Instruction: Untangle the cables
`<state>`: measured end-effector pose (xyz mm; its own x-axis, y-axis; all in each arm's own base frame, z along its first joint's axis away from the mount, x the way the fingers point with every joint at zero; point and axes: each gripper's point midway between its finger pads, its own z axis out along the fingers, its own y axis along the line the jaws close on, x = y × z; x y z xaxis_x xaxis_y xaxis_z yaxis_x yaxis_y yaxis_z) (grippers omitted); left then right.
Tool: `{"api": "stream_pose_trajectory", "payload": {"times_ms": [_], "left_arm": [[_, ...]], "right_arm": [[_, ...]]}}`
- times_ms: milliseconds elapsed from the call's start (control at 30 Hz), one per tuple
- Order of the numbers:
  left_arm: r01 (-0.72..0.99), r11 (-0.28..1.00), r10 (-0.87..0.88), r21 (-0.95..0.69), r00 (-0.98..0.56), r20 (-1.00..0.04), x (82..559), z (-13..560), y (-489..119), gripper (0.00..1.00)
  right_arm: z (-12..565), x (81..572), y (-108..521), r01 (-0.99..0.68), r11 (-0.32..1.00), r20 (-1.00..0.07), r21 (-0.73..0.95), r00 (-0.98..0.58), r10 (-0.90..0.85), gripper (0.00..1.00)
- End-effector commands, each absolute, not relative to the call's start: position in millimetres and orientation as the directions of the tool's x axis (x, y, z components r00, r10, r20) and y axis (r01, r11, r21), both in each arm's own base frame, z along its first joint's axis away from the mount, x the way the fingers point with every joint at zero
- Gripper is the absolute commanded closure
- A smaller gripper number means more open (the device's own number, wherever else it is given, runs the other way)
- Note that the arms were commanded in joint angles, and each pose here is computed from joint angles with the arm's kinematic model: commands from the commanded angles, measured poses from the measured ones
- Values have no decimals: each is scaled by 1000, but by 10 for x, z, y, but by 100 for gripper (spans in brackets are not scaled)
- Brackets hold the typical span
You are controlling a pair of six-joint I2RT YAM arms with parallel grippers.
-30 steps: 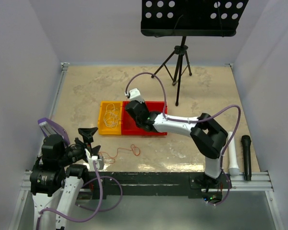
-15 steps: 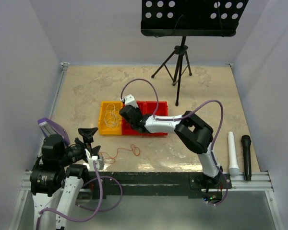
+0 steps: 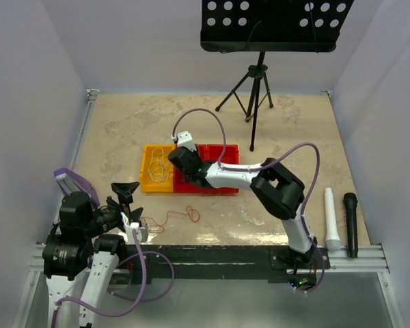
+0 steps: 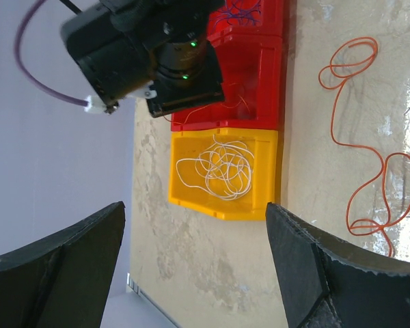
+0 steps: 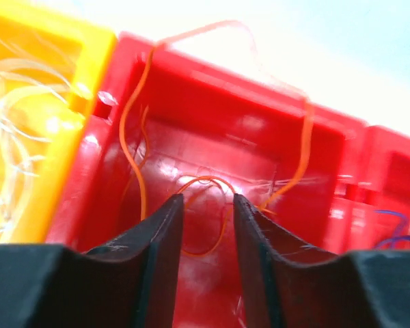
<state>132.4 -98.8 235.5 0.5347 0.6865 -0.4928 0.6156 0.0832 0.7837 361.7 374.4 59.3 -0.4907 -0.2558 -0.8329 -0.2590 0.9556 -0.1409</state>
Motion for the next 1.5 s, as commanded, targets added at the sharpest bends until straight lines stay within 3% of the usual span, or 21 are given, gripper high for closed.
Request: {"api": "stream_pose_trajectory", "payload": {"times_ms": [0,300,500,600,733,967,1333,1467], "left_arm": [[591,74,679,803,560,-475,1329,2447,-1004,12],[585,72,687,808,558,-465,1320,2478,-987,12],[601,91,695,794,533,-483,1336,2443,-967,11],[623,126,696,772,500,-516,1384,2396,-959,11],[643,147,697,752,472,-540,1453,2334,-954,11],[653,140,694,744,472,-544,1464,2269,-966,11],[635,120,712,763,481,-512,1412,2276,-928,11],[630,116,712,768,486,-506,1397,2275,-927,11]], "right_arm": [[1407,3626,3783,-228,974,-903,-12,-415,-108,57],[1807,3370,3720,-273,960,-914,53,-401,-64,47],[1980,2605,3776,-489,866,-935,104,-345,-83,36],[1839,2179,3787,-613,766,-918,194,-388,-78,30],[1440,1724,3816,-658,705,-860,263,-491,-137,26],[811,1625,3774,-629,738,-802,243,-559,-212,19],[496,1710,3981,-653,735,-797,183,-536,-279,19],[381,1733,4015,-636,751,-783,178,-554,-283,31]]}}
